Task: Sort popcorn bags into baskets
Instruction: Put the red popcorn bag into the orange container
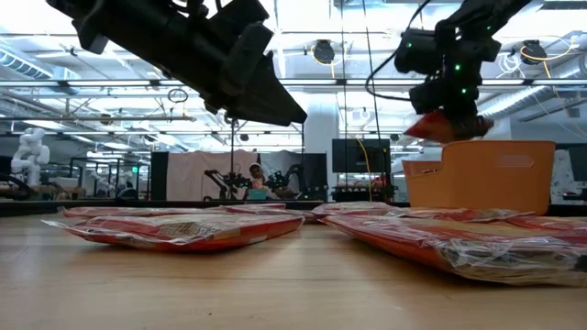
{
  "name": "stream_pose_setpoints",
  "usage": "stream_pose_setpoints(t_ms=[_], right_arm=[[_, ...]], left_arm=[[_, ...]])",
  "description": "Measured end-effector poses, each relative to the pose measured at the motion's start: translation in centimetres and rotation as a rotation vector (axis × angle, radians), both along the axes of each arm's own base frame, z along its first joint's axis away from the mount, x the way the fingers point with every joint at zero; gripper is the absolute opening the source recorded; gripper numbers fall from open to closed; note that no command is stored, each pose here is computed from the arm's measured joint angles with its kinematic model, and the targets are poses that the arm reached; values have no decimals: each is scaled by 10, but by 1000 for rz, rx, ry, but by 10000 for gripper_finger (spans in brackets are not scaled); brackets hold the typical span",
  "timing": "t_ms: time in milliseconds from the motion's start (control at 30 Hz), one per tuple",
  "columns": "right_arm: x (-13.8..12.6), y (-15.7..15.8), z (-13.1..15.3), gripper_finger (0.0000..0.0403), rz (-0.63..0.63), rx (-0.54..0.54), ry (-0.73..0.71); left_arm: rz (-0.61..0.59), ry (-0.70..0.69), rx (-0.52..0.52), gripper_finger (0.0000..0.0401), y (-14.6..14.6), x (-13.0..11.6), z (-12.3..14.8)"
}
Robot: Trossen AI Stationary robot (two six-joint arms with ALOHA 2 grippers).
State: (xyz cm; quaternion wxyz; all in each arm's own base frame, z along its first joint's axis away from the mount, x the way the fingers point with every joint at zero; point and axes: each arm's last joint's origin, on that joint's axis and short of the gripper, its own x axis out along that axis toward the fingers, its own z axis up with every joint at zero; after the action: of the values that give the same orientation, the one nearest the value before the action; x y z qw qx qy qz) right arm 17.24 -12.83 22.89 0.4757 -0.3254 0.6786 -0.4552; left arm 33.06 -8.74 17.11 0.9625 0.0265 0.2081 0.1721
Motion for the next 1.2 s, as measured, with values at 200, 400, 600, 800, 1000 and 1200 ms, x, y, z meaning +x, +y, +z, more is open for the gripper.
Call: stream_pose_setpoints(t_ms=[200, 400, 600, 800, 1000, 1200], right_arm=[[2, 3, -16, 12, -45, 16, 22], [4, 2, -27, 13, -72, 31, 50], [7, 0, -33, 13, -76, 59, 42], [8, -3, -42, 29, -96, 96, 54], [9, -5, -48, 97, -107, 203, -21], [10, -5, -49, 145, -101, 291, -97]], left_arm=[[0, 0, 0, 223, 0, 0, 0], [0, 0, 0, 223, 0, 0, 0], [0, -1, -1, 223, 0, 0, 0], [1, -3, -7, 223, -1, 0, 0], [0, -3, -8, 223, -1, 0, 0], [-30, 1, -22, 223, -4, -1, 0]])
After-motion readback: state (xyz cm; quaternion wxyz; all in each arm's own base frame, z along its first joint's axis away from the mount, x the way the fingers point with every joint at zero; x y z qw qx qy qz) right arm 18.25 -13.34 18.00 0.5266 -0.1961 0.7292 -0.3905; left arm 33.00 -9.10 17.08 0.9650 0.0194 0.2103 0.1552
